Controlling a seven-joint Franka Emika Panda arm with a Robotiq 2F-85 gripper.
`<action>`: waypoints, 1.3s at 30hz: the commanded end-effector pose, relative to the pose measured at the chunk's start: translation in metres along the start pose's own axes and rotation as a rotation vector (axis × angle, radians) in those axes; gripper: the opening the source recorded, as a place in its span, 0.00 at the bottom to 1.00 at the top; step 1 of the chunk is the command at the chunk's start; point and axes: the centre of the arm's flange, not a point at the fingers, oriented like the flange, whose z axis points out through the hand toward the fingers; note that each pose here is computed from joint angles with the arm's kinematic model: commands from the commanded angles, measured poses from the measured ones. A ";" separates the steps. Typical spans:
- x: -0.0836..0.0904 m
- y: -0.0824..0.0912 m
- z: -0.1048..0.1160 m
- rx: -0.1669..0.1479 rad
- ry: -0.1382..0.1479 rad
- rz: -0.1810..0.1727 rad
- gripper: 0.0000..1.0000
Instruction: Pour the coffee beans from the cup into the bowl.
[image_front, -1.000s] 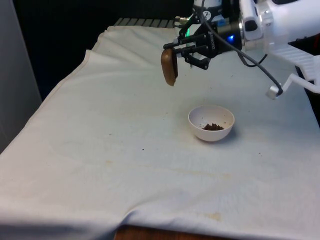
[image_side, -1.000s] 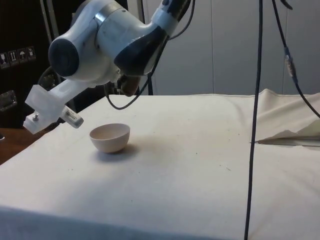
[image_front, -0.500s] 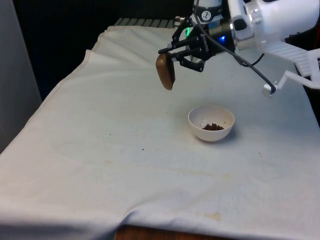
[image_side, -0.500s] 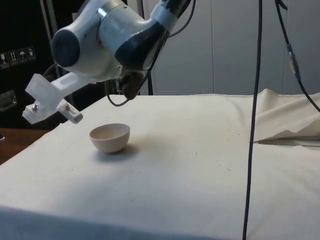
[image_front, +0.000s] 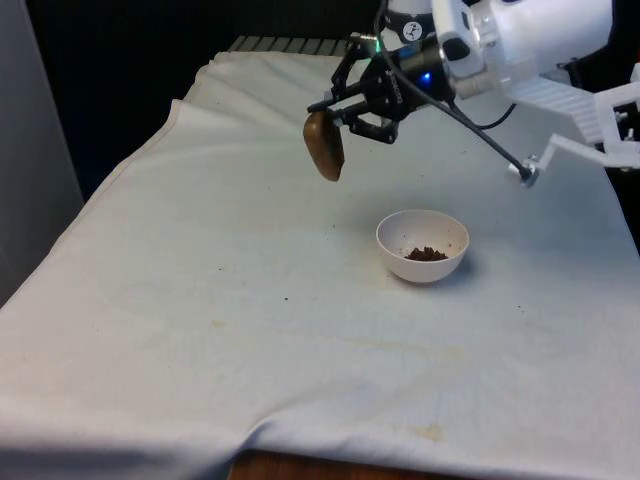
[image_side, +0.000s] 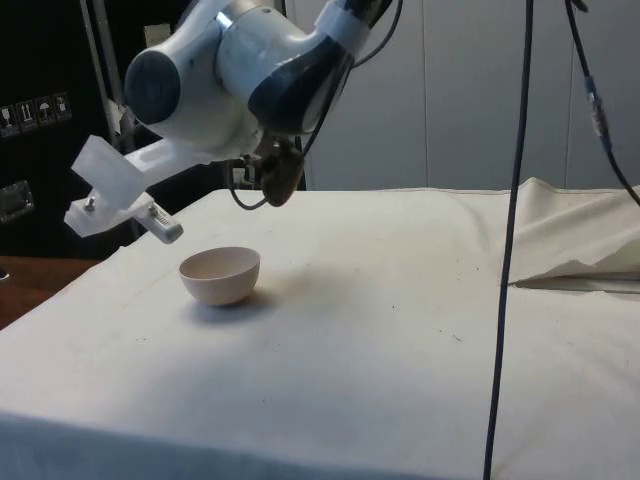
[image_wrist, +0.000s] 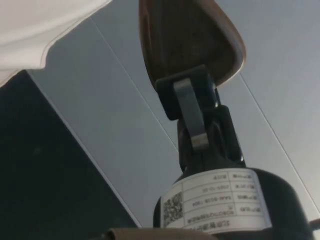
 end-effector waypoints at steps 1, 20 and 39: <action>-0.003 0.000 0.002 0.025 -0.003 0.000 0.01; -0.020 0.002 0.039 0.114 -0.053 0.001 0.01; -0.026 0.005 0.072 0.219 -0.083 0.031 0.01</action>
